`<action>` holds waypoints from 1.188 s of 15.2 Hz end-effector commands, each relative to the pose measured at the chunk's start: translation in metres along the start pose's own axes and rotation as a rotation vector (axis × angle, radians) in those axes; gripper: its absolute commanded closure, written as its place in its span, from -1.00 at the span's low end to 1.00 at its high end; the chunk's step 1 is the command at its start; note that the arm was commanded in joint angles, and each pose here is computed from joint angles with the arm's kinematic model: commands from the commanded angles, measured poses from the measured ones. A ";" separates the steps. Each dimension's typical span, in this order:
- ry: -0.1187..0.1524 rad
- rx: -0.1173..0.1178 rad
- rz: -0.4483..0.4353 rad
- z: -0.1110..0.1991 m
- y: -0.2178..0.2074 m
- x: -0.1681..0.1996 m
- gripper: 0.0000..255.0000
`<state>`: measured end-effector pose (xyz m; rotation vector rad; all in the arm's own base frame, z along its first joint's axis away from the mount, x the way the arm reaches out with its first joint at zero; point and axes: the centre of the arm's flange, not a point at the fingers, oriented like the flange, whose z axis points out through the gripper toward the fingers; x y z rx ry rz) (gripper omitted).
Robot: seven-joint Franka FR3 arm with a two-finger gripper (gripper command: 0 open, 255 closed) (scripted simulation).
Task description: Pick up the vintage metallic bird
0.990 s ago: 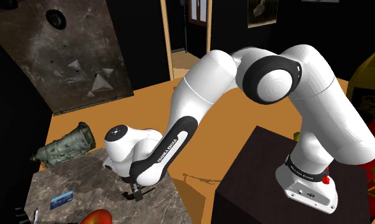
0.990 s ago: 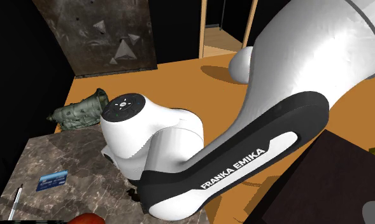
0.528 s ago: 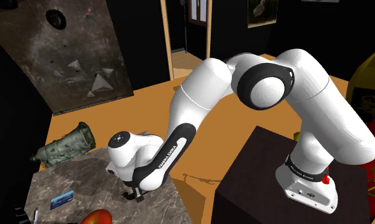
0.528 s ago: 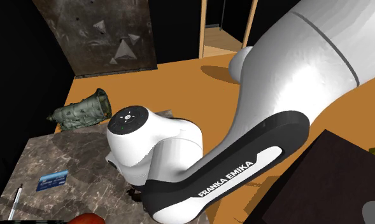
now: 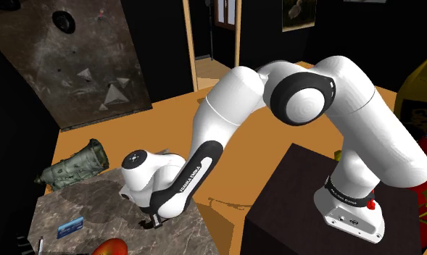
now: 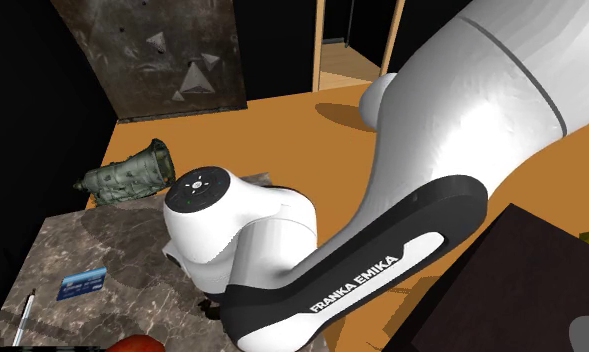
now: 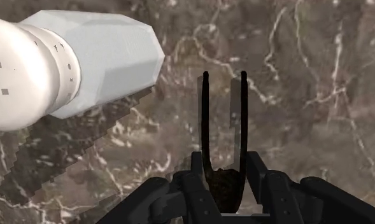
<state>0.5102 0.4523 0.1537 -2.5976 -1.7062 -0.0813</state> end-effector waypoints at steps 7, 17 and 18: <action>-0.002 -0.001 0.002 -0.028 0.003 -0.001 1.00; -0.002 -0.001 0.002 -0.077 0.003 0.002 1.00; -0.002 -0.001 0.002 -0.077 0.003 0.002 1.00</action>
